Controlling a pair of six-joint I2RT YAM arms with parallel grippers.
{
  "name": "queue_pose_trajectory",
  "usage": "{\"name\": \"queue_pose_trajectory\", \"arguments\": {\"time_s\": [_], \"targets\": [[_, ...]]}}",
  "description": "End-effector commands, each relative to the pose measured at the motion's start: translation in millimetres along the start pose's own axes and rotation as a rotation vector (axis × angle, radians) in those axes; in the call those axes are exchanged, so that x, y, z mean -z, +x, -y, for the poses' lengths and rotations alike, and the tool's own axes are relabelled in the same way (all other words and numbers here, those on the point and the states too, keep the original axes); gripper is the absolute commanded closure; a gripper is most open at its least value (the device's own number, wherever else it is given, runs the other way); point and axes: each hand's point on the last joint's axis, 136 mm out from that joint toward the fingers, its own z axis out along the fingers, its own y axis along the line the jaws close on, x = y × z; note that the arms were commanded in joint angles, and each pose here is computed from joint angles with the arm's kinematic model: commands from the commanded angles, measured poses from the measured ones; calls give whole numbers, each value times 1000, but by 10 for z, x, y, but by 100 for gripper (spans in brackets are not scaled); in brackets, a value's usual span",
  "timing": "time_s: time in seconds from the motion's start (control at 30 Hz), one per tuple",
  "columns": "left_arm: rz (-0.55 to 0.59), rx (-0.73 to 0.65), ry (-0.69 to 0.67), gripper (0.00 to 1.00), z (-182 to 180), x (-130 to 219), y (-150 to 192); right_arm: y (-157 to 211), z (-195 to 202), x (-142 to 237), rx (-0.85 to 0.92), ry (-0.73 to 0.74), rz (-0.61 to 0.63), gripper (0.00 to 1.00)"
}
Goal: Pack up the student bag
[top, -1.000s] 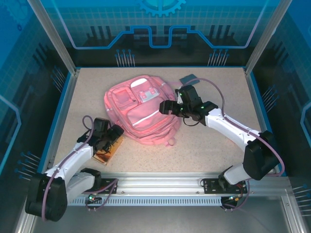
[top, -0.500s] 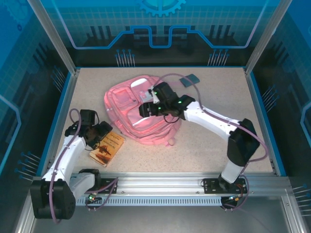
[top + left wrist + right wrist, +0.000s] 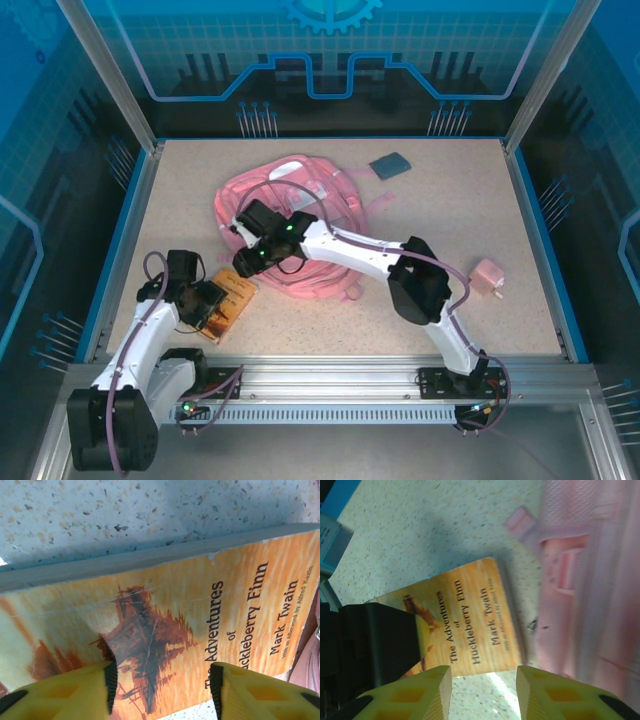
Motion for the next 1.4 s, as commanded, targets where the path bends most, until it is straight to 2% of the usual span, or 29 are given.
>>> {"name": "queue_pose_trajectory", "arguments": {"time_s": [0.0, 0.23, 0.47, 0.7, 0.83, 1.1, 1.3, 1.37], "targets": [[1, 26, -23, 54, -79, -66, 2, 231, -58, -235, 17, 3, -107, 63], [5, 10, -26, 64, -91, -50, 4, 254, 132, -620, -38, 40, -154, 64], [14, 4, -15, 65, -42, 52, -18, 183, 362, -919, -39, 92, -178, 66], [12, 25, -24, 65, -70, 89, 1, 351, 709, -1051, -41, 233, -230, 65], [-4, 33, -29, 65, -74, 1, 13, 484, 984, -909, -83, 352, -269, 66], [-41, -13, -5, 62, 135, -139, -67, 794, 1411, -509, -192, 408, -302, 63], [-55, -80, 2, 62, 374, -270, -227, 1149, 1381, -339, -233, 383, -367, 60], [-46, -102, 2, 62, 454, -314, -306, 1143, 1262, -229, -224, 347, -334, 60]]}}
